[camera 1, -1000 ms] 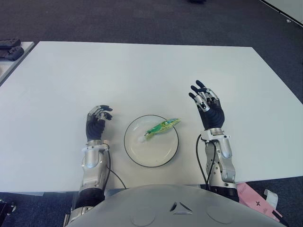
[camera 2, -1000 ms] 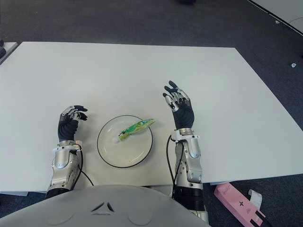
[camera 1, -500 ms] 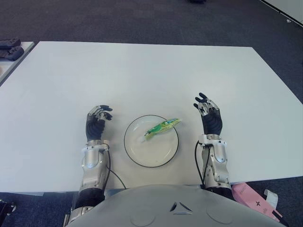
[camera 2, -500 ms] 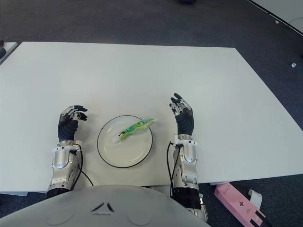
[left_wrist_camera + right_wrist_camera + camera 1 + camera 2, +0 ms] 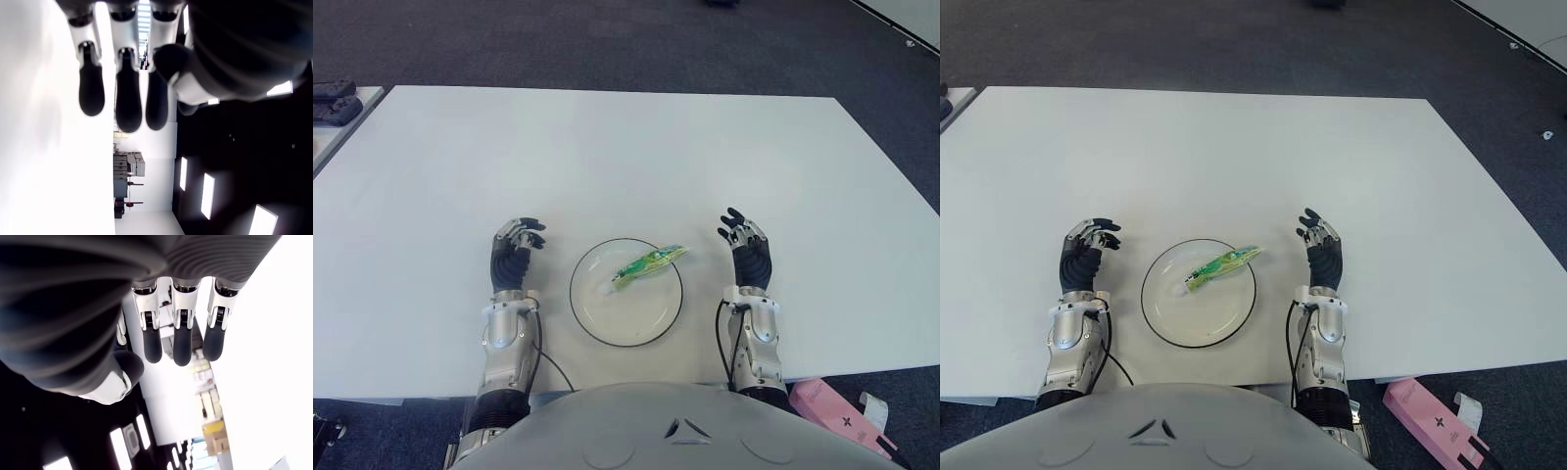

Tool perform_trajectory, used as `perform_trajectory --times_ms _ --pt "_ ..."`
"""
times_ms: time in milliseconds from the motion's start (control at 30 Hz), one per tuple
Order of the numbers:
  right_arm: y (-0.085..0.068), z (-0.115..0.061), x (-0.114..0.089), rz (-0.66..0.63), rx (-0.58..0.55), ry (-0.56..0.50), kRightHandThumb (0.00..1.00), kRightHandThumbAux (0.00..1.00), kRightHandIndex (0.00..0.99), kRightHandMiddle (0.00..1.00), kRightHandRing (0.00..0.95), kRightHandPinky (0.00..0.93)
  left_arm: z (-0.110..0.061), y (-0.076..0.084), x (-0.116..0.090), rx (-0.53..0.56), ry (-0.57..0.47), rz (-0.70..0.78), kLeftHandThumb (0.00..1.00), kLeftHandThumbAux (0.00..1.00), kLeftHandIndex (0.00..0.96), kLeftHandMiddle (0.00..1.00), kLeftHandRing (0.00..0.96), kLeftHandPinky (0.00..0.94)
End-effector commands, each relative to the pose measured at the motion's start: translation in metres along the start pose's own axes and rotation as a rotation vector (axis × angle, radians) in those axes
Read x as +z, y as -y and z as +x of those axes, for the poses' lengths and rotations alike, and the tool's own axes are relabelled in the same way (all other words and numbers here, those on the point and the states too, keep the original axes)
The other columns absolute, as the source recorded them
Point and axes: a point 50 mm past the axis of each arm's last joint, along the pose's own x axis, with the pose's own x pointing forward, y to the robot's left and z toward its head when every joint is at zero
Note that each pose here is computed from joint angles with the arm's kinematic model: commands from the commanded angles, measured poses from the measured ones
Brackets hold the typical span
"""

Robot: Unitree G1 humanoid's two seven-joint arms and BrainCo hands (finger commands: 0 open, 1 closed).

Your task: Put the toothpaste on the table into the plate.

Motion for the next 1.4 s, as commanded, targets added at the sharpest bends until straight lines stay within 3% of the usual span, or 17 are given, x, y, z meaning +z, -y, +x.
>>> perform_trajectory --times_ms 33,1067,1400 --pt "-0.005 0.001 -0.007 0.039 -0.035 -0.028 0.698 0.728 0.429 0.506 0.492 0.480 -0.022 -0.003 -0.030 0.022 -0.184 -0.006 0.836 0.677 0.423 0.477 0.578 0.553" --pt "0.001 -0.002 -0.035 0.139 -0.081 -0.172 0.701 0.728 0.431 0.539 0.527 0.514 -0.021 -0.005 -0.030 0.017 -0.193 -0.016 0.836 0.678 0.422 0.476 0.582 0.553" --pt "0.001 -0.005 -0.041 0.119 -0.065 -0.214 0.699 0.727 0.431 0.543 0.527 0.510 -0.021 -0.004 -0.030 0.010 -0.188 -0.012 0.836 0.677 0.426 0.474 0.581 0.549"
